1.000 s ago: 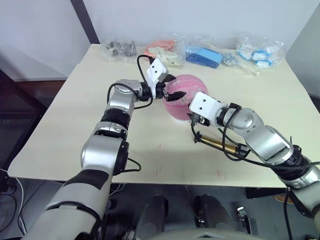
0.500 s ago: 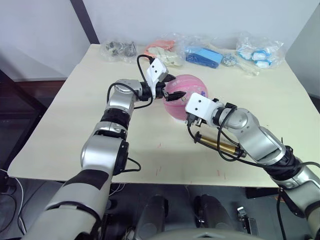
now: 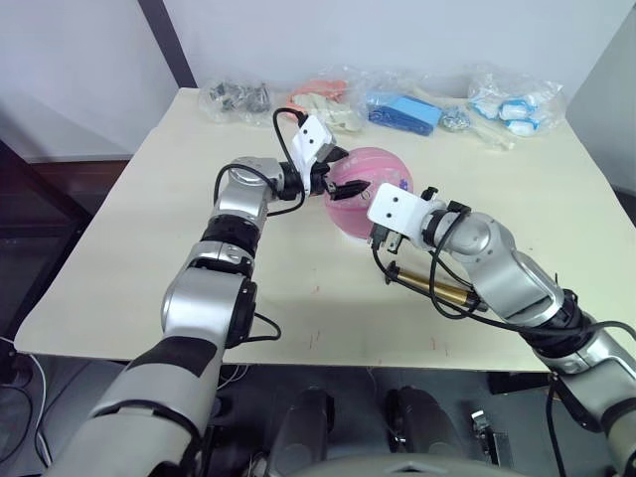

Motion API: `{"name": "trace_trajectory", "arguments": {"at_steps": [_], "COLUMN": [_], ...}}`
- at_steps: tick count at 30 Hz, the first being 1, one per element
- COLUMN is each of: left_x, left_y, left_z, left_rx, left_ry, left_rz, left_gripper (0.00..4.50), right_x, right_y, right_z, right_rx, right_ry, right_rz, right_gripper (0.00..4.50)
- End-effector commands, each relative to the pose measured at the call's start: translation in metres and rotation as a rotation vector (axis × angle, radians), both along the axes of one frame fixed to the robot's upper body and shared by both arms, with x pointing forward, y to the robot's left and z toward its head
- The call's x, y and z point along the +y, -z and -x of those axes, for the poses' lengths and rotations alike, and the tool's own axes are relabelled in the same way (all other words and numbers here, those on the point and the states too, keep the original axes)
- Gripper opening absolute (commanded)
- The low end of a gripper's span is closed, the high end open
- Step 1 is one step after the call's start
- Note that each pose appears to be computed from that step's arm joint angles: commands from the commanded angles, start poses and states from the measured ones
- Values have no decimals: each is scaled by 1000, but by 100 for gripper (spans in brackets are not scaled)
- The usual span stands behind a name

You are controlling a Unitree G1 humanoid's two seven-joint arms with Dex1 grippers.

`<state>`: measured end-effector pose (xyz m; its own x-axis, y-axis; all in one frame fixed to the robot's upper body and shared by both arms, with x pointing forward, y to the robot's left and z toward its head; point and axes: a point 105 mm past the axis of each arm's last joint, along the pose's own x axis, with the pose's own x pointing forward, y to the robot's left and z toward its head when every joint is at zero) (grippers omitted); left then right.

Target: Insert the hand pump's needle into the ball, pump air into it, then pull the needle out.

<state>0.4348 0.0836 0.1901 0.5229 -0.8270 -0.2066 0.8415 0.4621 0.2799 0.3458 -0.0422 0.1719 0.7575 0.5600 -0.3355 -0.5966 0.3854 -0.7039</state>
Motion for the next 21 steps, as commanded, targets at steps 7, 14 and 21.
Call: {"name": "trace_trajectory", "arguments": {"at_steps": [7, 14, 21], "left_x": [-1, -1, -1], "left_y": [13, 12, 12], "left_z": [0, 0, 0], "left_rx": [24, 22, 21], "left_ry": [-12, -12, -10], "left_rz": [-62, -62, -61], "left_gripper": [450, 450, 450], "right_x": [-5, -2, -1], "right_y": [-8, -10, -12], "right_z": [-7, -5, -6], "right_rx": [10, -5, -15], "right_ry": [81, 85, 82], "right_rz": [-21, -17, -13], "right_gripper": [105, 158, 158]}}
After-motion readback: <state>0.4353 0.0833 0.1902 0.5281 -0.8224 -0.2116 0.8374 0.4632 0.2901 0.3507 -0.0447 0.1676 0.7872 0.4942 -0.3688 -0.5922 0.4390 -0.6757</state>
